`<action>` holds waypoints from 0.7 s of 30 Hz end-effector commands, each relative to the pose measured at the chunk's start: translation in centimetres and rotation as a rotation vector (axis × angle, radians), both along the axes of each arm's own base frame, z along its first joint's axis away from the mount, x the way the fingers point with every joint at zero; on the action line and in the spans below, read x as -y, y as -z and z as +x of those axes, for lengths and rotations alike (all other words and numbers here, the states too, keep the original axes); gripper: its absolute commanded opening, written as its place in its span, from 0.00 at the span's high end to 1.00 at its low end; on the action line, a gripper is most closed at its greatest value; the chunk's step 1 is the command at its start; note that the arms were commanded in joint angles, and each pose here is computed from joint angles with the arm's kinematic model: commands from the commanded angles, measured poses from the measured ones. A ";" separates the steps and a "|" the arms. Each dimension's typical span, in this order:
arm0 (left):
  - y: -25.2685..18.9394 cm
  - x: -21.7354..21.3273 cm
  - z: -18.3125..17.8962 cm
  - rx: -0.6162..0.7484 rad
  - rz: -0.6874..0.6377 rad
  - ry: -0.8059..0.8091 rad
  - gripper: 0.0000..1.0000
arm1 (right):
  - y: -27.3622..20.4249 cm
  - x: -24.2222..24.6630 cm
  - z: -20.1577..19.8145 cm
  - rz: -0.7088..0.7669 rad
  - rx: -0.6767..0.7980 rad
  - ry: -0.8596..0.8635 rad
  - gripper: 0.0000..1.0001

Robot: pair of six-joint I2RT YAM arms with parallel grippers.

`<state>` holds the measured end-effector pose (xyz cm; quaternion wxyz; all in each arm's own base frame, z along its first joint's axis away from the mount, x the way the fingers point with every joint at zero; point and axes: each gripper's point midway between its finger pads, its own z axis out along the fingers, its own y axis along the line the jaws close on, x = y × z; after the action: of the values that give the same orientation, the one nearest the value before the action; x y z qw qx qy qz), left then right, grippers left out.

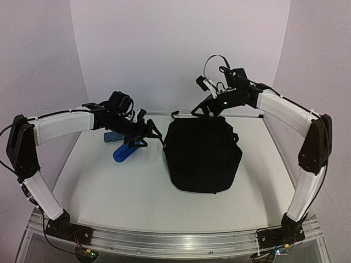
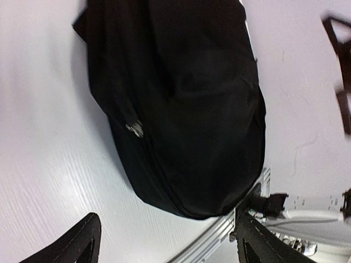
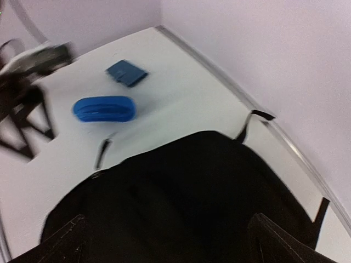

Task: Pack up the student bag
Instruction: Adjust the student bag at the center of the board.

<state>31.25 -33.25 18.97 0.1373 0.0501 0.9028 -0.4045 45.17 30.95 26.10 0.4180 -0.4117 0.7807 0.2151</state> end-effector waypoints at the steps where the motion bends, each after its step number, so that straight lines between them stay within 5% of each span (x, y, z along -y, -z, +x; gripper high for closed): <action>1: 2.5 2.8 -3.3 -0.059 -0.015 0.047 0.15 | 3.6 2.5 6.9 -0.013 -0.086 0.176 0.02; 6: 3.9 6.8 -5.3 -0.105 -0.059 0.143 0.24 | 7.8 3.9 9.9 -0.017 -0.169 0.232 0.02; 8: 5.4 7.5 -5.3 -0.143 -0.045 0.155 0.35 | 10.2 4.3 9.6 -0.022 -0.240 0.237 0.02; 14: 7.1 7.4 -3.7 -0.156 0.002 0.130 0.76 | 15.1 5.7 4.8 0.001 -0.514 0.158 0.03; 18: 6.7 5.7 -1.2 -0.151 0.001 0.077 0.96 | 16.9 8.0 1.0 -0.009 -0.640 0.164 0.07; 21: 6.8 3.7 0.9 -0.156 -0.011 0.028 1.00 | 16.4 9.2 -1.4 -0.013 -0.671 0.160 0.07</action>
<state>27.40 -38.76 9.73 0.0083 0.0539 0.9168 -0.3957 50.48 23.85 10.76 0.2620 -0.2913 0.8796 0.2699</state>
